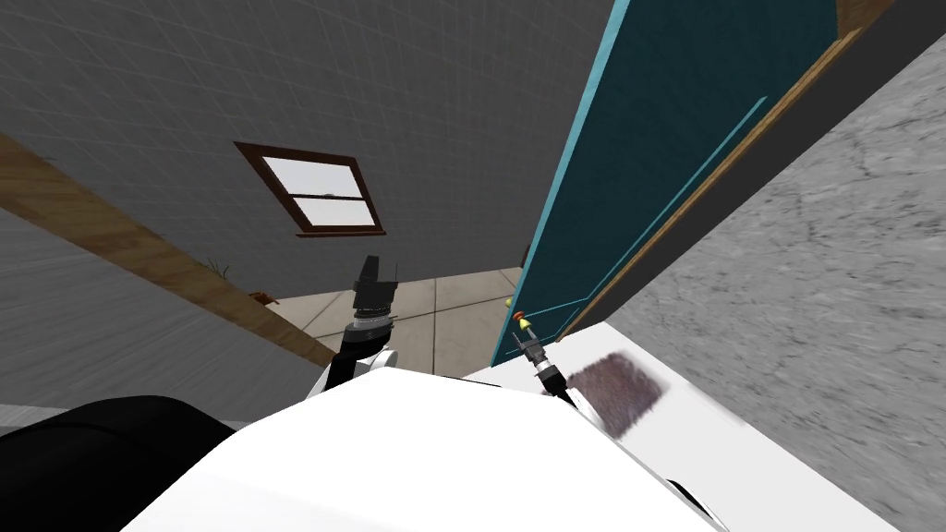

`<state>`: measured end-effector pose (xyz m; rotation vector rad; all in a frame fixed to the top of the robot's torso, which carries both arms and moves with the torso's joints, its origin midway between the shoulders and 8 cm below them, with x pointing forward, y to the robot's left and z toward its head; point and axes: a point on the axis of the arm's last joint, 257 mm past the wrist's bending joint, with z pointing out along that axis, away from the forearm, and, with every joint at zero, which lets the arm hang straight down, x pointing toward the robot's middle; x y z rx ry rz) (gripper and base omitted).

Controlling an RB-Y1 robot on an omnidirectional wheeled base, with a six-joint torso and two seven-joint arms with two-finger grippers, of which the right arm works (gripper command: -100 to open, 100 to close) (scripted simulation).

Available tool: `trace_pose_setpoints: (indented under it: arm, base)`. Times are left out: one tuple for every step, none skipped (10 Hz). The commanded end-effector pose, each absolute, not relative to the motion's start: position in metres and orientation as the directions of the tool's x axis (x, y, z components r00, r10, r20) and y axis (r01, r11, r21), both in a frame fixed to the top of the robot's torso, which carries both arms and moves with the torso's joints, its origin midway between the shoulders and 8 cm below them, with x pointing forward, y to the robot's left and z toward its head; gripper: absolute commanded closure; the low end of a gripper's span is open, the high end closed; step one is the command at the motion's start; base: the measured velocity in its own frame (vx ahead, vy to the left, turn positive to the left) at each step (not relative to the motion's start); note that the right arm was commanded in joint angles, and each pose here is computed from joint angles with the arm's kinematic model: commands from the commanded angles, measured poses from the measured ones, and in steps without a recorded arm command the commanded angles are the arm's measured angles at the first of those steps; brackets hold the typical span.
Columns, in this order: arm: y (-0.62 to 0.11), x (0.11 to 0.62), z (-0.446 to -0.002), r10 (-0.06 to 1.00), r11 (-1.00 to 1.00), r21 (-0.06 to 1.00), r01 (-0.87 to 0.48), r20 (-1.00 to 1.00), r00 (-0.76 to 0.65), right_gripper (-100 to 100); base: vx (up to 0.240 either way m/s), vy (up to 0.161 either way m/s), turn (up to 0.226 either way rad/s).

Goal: Pull the door open

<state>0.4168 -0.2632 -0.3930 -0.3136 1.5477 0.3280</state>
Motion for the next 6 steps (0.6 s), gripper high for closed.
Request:
trace_pose_setpoints:
  arm:
    - [-0.271,0.421,-0.392,0.008,0.922,0.009,-0.388,-1.0,-0.002,-100]
    - [-0.271,0.421,-0.392,0.008,0.922,0.009,-0.388,-1.0,-0.002,-100]
    - [-0.28,0.421,-0.392,0.008,0.926,0.008,-0.376,-1.0,-0.003,-100]
    - [-0.27,0.413,-0.402,0.014,0.922,0.023,-0.387,-1.0,-0.026,-100]
    - [-0.27,0.413,-0.402,0.014,0.922,0.023,-0.387,-1.0,-0.026,100]
    - [-0.27,0.413,-0.402,0.014,0.922,0.023,-0.387,-1.0,-0.026,100]
  base:
    - [0.102,0.004,-0.009]
    - [0.007,-0.002,0.028]
    - [0.062,-0.014,0.059]
    - [0.016,-0.002,-0.004]
    - [-0.028,0.001,-0.027]
    - [-0.01,-0.009,-0.011]
